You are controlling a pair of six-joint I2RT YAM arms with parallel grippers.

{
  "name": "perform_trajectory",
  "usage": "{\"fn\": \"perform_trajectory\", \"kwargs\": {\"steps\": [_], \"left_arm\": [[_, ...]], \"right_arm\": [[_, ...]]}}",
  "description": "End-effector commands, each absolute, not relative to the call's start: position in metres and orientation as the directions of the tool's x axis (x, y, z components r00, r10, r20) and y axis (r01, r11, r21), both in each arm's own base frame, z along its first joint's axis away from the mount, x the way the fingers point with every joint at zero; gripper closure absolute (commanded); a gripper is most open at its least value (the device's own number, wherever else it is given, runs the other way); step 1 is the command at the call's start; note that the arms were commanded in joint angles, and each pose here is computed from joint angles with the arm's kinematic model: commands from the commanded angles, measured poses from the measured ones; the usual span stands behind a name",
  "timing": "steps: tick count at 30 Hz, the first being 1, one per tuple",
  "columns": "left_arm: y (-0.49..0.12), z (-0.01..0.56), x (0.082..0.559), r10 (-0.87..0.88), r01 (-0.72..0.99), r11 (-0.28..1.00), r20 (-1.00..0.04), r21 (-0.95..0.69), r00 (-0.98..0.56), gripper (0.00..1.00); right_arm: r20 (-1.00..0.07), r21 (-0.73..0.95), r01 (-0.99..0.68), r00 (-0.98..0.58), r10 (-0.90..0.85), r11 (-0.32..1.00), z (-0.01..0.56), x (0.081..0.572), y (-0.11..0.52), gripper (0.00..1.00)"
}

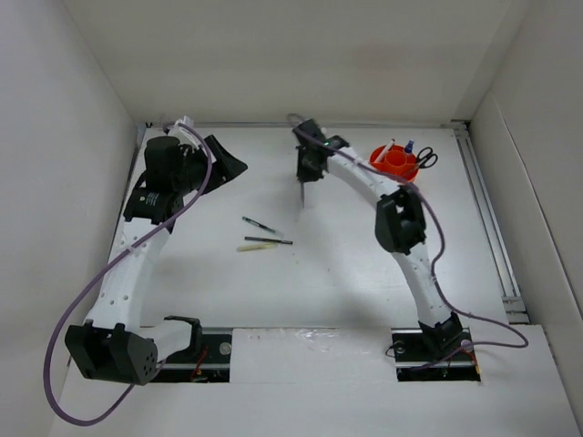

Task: Sort the stationery into containers
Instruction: Pick up the pen from the center of the board, then place the pen in the storage box.

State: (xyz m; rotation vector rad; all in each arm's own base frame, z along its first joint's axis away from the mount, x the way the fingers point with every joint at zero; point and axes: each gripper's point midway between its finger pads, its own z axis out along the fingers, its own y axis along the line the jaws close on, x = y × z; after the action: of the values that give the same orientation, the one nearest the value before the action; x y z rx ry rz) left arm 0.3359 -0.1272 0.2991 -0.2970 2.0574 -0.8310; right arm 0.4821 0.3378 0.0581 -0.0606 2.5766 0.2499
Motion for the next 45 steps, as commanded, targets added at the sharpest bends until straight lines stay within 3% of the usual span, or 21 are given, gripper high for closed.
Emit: {"fn": "perform_trajectory", "kwargs": {"steps": [1,5,7,11,14,20,28,45], "left_arm": [[-0.143,0.296,0.322,-0.446,0.163,0.737,-0.652,-0.656,-0.613,0.32],[-0.153,0.289,0.313,-0.432,0.203,0.701,-0.633,-0.684,-0.642,0.32],[-0.154,0.288,0.310,-0.428,0.214,0.694,-0.634,-0.687,-0.644,0.32],[-0.155,0.284,0.309,-0.411,0.226,0.699,-0.639,-0.679,-0.650,0.32],[-0.159,0.272,0.305,-0.398,0.213,0.696,-0.616,-0.685,-0.680,0.32],[-0.161,0.262,0.309,-0.394,0.211,0.693,-0.607,-0.689,-0.690,0.32],[-0.163,0.253,0.317,-0.398,0.190,0.692,-0.588,-0.696,-0.705,0.32],[-0.165,0.246,0.321,-0.393,0.181,0.690,-0.573,-0.701,-0.720,0.32]], "right_arm": [[-0.778,0.452,0.057,-0.462,0.425,0.890,0.279,0.558,0.244,1.00],[-0.842,0.486,0.237,-0.130,0.523,0.841,0.362,0.563,0.131,1.00],[-0.852,0.488,0.347,-0.011,0.524,0.801,0.378,0.562,0.076,1.00],[-0.870,0.467,0.511,0.118,0.479,0.722,0.383,0.555,0.006,1.00],[-0.877,0.465,0.539,0.173,0.448,0.702,0.393,0.554,-0.020,1.00],[-0.926,0.341,0.540,0.055,0.372,0.769,0.361,0.575,-0.014,1.00],[-0.953,0.189,0.640,-0.064,0.297,0.744,0.296,0.576,-0.023,1.00],[-0.967,0.044,0.687,-0.154,0.204,0.725,0.239,0.558,-0.004,1.00]]}}
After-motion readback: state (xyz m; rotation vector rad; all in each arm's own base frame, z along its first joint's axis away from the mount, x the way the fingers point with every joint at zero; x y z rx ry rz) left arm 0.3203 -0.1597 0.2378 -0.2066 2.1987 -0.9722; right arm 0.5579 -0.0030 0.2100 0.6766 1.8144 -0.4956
